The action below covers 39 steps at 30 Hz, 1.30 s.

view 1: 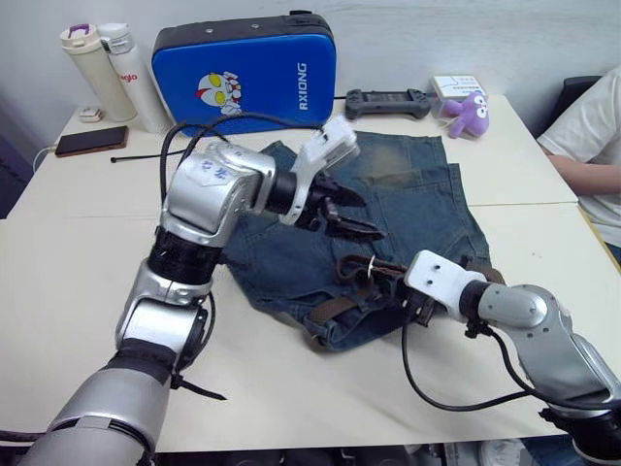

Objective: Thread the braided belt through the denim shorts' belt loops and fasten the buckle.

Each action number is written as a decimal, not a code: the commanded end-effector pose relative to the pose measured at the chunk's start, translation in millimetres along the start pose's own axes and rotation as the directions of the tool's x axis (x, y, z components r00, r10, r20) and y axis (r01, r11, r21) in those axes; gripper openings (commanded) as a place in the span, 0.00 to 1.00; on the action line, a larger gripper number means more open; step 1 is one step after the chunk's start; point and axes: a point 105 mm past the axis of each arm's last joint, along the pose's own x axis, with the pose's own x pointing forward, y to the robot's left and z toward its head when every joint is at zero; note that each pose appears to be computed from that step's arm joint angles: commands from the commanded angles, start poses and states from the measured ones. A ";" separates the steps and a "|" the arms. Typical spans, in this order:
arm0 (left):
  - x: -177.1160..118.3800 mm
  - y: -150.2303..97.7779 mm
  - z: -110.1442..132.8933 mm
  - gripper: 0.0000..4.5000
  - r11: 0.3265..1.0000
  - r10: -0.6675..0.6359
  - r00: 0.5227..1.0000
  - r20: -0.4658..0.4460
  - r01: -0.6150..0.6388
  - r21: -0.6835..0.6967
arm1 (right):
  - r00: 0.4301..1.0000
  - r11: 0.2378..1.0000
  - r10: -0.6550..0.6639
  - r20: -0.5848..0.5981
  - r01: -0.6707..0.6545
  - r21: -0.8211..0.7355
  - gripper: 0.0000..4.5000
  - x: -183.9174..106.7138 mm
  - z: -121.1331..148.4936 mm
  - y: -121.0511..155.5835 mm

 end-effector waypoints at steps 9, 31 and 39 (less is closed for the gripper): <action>-1.8 -10.3 -26.7 1.00 1.000 0.013 0.996 -0.085 -0.012 0.014 | 0.986 0.988 0.153 0.070 -0.151 -0.026 0.97 -32.1 11.7 -2.2; 39.2 -25.1 -67.0 0.12 0.992 -0.052 0.986 -0.156 0.069 0.107 | 0.988 0.991 0.133 0.083 -0.135 0.020 1.00 -75.3 30.7 -32.7; 37.9 -23.6 -119.9 0.01 0.987 -0.039 0.925 -0.377 0.095 0.131 | 0.989 0.993 0.117 0.089 -0.119 0.011 1.00 -76.2 33.9 -38.1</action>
